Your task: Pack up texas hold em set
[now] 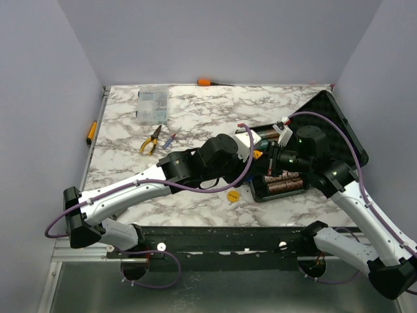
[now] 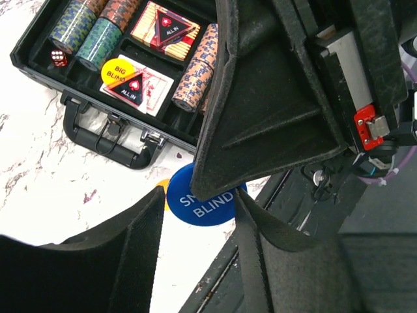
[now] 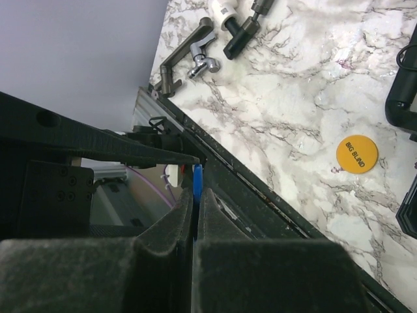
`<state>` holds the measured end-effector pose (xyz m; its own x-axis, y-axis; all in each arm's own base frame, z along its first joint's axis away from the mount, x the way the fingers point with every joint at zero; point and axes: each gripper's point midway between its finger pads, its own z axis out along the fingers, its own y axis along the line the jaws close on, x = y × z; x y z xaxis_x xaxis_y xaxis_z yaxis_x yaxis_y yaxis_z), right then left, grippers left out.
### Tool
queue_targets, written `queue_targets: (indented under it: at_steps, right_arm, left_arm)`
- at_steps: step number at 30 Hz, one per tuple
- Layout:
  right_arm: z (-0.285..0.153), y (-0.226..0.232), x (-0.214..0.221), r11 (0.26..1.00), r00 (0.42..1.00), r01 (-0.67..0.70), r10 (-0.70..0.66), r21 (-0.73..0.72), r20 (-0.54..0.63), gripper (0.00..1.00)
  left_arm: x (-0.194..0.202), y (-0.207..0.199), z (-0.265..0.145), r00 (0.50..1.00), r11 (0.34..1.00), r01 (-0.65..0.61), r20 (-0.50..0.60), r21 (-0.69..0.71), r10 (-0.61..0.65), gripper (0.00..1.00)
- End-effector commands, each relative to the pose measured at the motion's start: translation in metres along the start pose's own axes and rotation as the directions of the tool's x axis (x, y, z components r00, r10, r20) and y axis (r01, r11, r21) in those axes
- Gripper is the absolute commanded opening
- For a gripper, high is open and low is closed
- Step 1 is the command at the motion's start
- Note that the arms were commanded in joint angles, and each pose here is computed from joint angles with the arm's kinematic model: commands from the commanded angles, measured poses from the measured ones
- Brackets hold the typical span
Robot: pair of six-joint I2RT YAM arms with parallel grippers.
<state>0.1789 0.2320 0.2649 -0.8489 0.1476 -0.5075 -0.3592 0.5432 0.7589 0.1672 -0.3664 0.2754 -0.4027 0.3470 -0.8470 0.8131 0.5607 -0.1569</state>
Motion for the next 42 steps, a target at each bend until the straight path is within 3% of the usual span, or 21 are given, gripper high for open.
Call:
queue_targets:
  at_steps: [1,8,10,13,27,42]
  right_arm:
    - [-0.002,0.002,0.005,1.000,0.999,0.028,-0.028,-0.010,-0.035,0.01]
    - [-0.001,-0.003,-0.001,0.999,1.000,0.026,-0.026,0.029,-0.004,0.01]
    - [0.000,-0.008,-0.004,0.998,1.000,0.017,-0.018,0.059,0.011,0.01]
    - [0.001,-0.019,-0.007,0.994,0.999,0.002,-0.006,0.113,0.037,0.01]
    - [-0.004,-0.050,-0.028,0.955,0.986,-0.045,-0.004,0.292,0.164,0.01]
    - [-0.019,-0.142,-0.063,0.745,0.918,-0.171,-0.118,0.645,0.379,0.01]
  left_arm:
    - [-0.008,0.000,0.001,1.000,0.999,0.021,0.021,-0.025,-0.021,0.50]
    - [-0.006,0.005,-0.001,0.999,0.998,0.037,0.026,-0.048,-0.036,0.68]
    - [-0.005,0.008,-0.002,0.999,0.997,0.045,0.030,-0.063,-0.043,0.86]
    - [-0.001,0.009,-0.003,0.998,0.996,0.050,0.028,-0.071,-0.048,0.98]
    - [0.014,0.030,-0.040,0.994,0.984,0.097,0.064,-0.148,-0.089,0.98]
    - [0.110,0.082,-0.100,0.973,0.908,0.220,0.018,-0.356,-0.229,0.98]
